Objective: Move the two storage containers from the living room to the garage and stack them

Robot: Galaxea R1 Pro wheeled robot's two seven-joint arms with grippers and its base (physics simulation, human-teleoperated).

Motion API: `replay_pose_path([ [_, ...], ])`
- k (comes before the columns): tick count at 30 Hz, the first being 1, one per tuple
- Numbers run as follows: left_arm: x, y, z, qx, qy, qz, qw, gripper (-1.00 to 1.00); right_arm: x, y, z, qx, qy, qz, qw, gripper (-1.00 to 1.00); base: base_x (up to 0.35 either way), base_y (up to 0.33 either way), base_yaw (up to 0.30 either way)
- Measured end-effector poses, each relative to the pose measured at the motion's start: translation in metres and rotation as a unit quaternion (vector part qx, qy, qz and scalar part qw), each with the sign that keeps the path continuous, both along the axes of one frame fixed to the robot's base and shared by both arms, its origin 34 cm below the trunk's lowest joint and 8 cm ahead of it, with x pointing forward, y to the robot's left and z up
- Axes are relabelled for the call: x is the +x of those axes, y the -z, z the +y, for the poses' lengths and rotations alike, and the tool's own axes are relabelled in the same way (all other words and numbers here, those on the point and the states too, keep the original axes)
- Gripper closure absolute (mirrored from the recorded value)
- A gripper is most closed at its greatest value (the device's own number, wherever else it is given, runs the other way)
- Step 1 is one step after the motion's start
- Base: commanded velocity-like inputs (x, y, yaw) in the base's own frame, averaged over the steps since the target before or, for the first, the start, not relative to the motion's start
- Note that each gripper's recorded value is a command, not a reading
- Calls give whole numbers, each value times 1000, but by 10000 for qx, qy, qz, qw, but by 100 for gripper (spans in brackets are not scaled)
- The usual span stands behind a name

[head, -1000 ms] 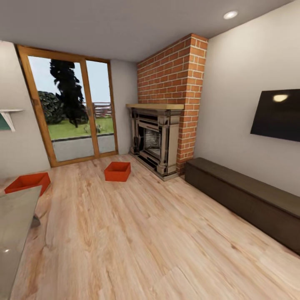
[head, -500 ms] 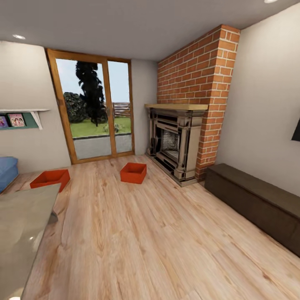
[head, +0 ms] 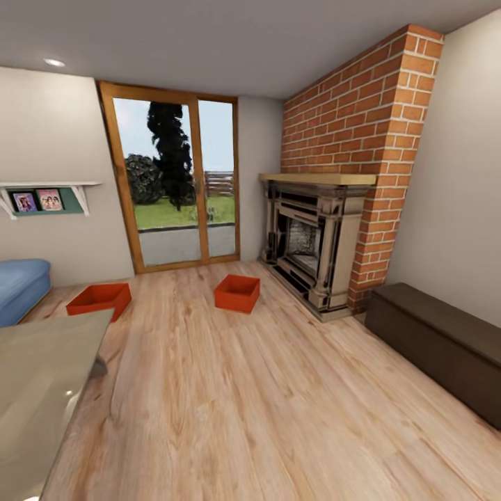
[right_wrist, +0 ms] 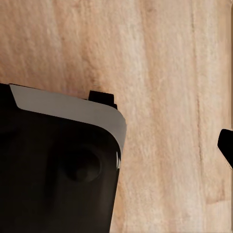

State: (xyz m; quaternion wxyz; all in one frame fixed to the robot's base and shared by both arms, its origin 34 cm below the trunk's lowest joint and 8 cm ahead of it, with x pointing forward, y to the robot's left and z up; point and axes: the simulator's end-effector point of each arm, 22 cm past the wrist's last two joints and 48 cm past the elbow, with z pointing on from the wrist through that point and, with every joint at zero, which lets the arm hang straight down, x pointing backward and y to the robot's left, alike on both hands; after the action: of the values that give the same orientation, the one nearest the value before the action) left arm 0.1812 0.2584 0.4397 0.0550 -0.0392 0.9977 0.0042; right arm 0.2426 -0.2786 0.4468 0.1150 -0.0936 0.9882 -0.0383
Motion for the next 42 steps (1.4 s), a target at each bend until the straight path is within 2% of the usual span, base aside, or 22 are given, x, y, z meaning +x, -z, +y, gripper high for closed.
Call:
replay_pose_path([
  [13, 0, 0, 0, 0, 0, -2, 10000, -100, 0, 0, 0, 1, 0, 0, 10000, -100, 321, 0, 0],
  [24, 0, 0, 0, 0, -1, -3, 10000, -100, 0, 0, 0, 0, -1, -7, 10000, -100, 321, 0, 199],
  [42, 0, 0, 0, 1, 9, -3, 10000, -100, 0, 0, 4, 29, -21, -3, 10000, -100, 321, 0, 32],
])
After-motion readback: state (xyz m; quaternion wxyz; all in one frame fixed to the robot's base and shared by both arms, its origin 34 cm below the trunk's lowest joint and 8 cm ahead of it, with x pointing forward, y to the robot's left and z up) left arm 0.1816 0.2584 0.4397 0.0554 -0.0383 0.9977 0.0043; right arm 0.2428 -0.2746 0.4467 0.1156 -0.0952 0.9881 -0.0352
